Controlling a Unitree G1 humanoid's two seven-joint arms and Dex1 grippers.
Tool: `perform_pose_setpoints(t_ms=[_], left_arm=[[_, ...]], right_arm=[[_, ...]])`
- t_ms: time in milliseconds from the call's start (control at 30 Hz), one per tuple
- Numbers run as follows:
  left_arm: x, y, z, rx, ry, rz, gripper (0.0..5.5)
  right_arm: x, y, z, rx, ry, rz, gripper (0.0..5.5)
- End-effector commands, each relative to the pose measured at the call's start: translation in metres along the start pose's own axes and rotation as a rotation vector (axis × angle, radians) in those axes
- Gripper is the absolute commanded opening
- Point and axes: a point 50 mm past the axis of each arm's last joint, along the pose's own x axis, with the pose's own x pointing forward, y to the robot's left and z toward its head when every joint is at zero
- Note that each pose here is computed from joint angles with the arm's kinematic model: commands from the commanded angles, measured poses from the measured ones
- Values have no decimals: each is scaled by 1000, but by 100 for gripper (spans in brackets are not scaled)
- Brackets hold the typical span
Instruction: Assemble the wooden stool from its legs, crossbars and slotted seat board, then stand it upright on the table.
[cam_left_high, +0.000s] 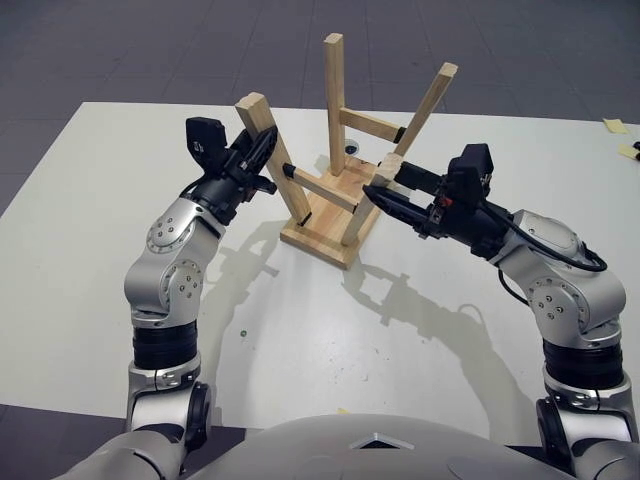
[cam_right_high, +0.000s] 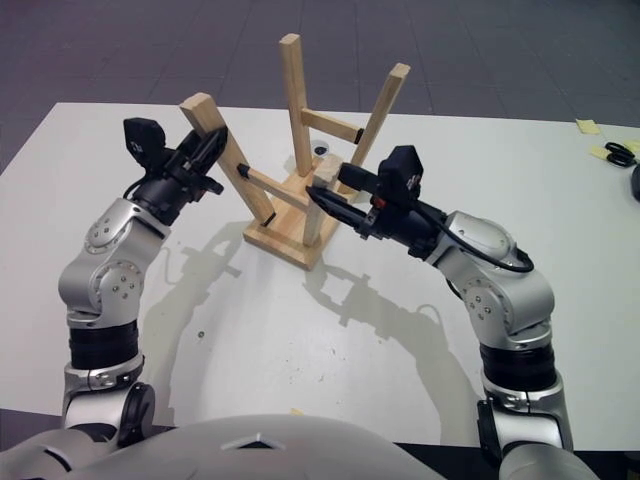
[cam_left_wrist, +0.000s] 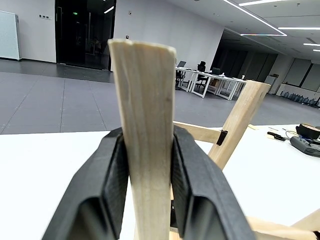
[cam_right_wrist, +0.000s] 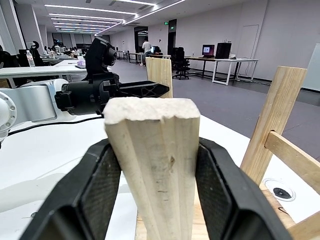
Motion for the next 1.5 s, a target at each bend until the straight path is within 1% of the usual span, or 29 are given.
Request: perform_pose_setpoints(t_ms=[33,233,400,567,833,933,1100,1233,1500], left_arm=[[0,-5,-7,21,47,-23,104],[2,-15,-10,57,62,-70,104],[0,-5,-14,64,74,-26,104],[7,1,0,-46,6,21,104],[6,-8,3,-85,14,-39,104],[5,-2,4,-110,5,-8,104],[4,14,0,-128,15,106,104],[5,11,-2,-149,17,112,104],[5,-7,2,-54,18,-9,104]], right_arm=[[11,2,-11,-15,122,0,209],[18,5,-9,-23,163,10,208],[16,4,-9,-19,167,-10,207],[14,2,-9,-17,180,-16,207],[13,0,-9,-17,179,-43,207],[12,0,-9,-16,182,-44,207],[9,0,-10,-16,193,-41,207],[8,1,-10,-13,202,-35,207],[7,-2,-12,-8,240,-65,207]])
